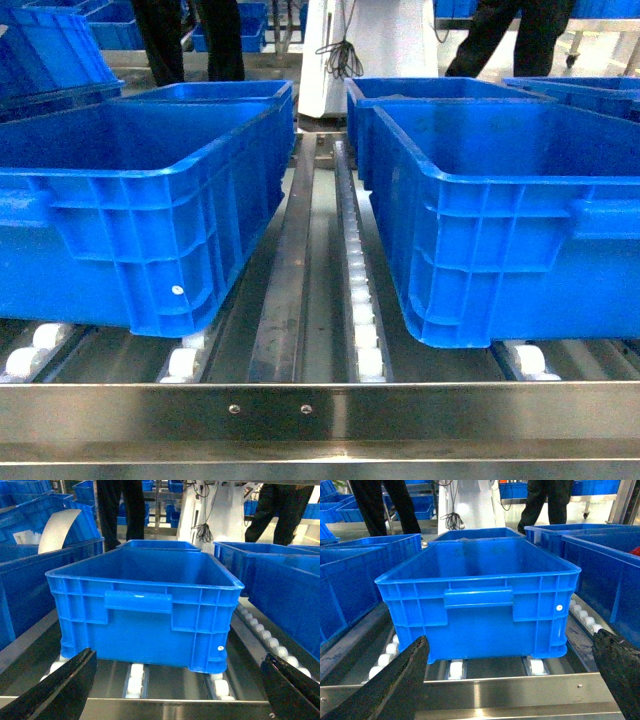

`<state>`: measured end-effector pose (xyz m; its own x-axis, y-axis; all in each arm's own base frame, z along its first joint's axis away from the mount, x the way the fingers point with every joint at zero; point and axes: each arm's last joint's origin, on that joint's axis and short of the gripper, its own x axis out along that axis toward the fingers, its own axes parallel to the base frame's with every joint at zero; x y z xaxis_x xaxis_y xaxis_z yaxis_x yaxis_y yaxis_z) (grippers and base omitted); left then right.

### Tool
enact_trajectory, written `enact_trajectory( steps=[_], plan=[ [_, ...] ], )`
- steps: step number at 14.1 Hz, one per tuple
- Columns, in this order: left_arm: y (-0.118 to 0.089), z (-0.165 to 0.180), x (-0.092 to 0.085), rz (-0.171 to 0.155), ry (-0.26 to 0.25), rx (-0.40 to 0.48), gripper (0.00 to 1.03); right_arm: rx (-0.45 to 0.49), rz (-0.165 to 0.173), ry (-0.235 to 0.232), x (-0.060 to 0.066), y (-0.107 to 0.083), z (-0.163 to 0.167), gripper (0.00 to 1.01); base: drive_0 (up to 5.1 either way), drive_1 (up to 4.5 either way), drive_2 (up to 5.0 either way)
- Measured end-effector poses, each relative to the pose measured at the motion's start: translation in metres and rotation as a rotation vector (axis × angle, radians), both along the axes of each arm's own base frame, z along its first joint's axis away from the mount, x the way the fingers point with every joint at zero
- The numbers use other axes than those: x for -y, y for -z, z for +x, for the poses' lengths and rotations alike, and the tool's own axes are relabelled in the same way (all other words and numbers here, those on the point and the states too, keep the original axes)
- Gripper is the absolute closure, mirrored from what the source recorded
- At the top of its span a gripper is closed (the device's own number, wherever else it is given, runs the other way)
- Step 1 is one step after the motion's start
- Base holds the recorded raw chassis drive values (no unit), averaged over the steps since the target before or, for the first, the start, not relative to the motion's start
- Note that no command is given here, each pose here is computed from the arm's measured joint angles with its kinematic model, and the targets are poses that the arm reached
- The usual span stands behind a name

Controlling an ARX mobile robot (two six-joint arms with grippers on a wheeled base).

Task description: Sort blue parts and orange caps into right shelf containers

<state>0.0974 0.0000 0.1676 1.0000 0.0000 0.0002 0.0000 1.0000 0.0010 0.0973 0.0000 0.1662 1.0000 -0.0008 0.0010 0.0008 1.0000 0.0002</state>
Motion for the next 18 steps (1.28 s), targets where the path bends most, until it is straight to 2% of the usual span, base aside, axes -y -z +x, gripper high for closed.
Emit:
enact_trajectory(
  steps=[18],
  plan=[
    [0.0,0.0,0.0,0.0,0.0,0.0,0.05,0.0,0.0,0.0,0.0,0.0,0.0,0.03,0.0,0.0,0.0]
  ],
)
